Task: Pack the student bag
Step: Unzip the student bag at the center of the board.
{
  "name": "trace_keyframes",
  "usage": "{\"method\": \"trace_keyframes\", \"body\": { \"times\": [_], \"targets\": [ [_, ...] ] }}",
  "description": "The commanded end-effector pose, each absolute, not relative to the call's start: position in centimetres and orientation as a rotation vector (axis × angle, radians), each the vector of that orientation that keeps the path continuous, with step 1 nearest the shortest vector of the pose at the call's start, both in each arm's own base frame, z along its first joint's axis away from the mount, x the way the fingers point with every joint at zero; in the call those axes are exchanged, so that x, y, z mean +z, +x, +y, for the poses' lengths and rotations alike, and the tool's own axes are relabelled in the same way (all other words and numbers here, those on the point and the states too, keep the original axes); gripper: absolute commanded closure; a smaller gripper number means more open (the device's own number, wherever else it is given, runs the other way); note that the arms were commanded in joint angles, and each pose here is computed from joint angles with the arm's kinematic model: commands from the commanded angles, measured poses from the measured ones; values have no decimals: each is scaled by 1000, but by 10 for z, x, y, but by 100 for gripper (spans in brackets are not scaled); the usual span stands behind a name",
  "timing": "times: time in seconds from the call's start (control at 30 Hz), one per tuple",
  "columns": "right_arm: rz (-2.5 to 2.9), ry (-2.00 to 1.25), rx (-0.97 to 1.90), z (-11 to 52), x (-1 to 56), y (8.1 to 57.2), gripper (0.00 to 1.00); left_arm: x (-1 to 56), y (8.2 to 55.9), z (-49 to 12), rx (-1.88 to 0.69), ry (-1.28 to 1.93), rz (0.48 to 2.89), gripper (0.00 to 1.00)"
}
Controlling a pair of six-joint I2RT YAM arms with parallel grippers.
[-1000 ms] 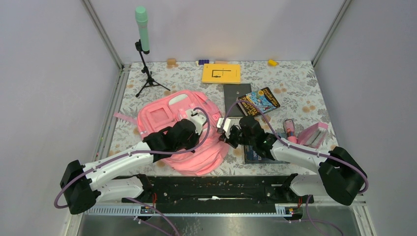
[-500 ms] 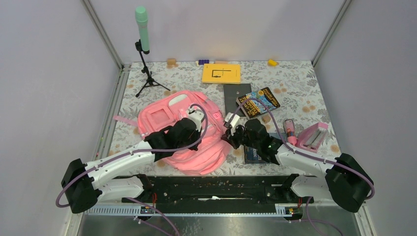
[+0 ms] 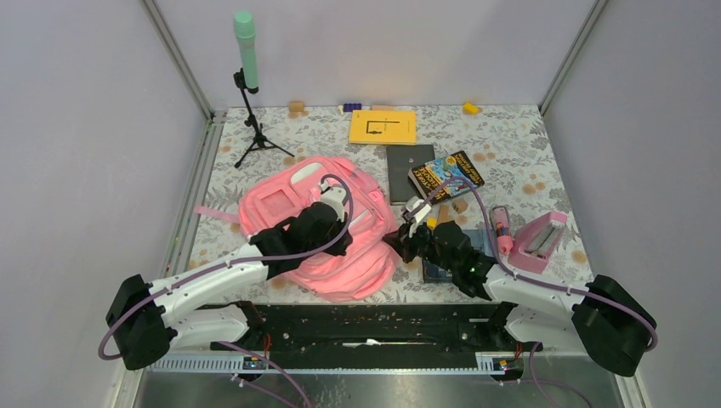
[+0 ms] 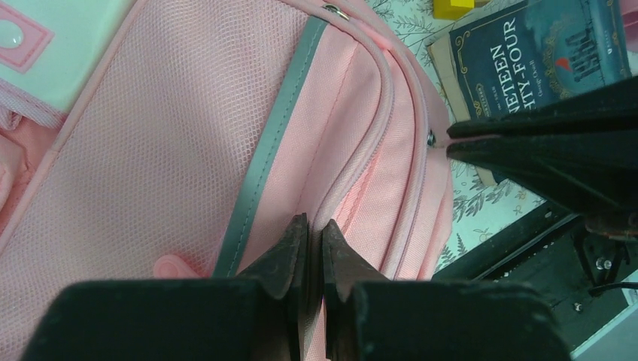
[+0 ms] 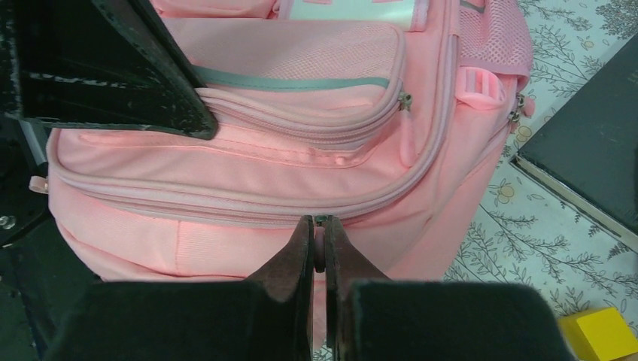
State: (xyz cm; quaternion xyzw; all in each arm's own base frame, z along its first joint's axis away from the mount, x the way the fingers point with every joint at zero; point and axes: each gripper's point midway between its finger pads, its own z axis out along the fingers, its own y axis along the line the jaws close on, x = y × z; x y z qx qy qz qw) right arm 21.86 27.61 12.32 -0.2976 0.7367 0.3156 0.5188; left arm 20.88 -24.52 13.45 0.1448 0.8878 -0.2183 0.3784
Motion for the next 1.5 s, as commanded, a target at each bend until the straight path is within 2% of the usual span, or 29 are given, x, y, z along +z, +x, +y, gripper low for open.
{"method": "trace_keyframes", "body": {
  "times": [0.0, 0.6, 1.1, 1.2, 1.47],
  "targets": [
    [1689, -634, 823, 287, 150, 213, 100, 175, 232, -269, -714, 240, 2120, 100],
    [1638, -642, 844, 313, 171, 181, 100, 178, 248, -280, -842, 183, 2112, 100],
    [1555, -709, 792, 355, 184, 129, 100, 198, 270, -295, -963, 136, 2069, 100],
    [1533, -759, 852, 374, 185, 105, 100, 201, 273, -298, -989, 124, 2059, 100],
    [1559, -668, 821, 395, 187, 97, 100, 202, 278, -300, -1010, 95, 2052, 100]
  ]
}}
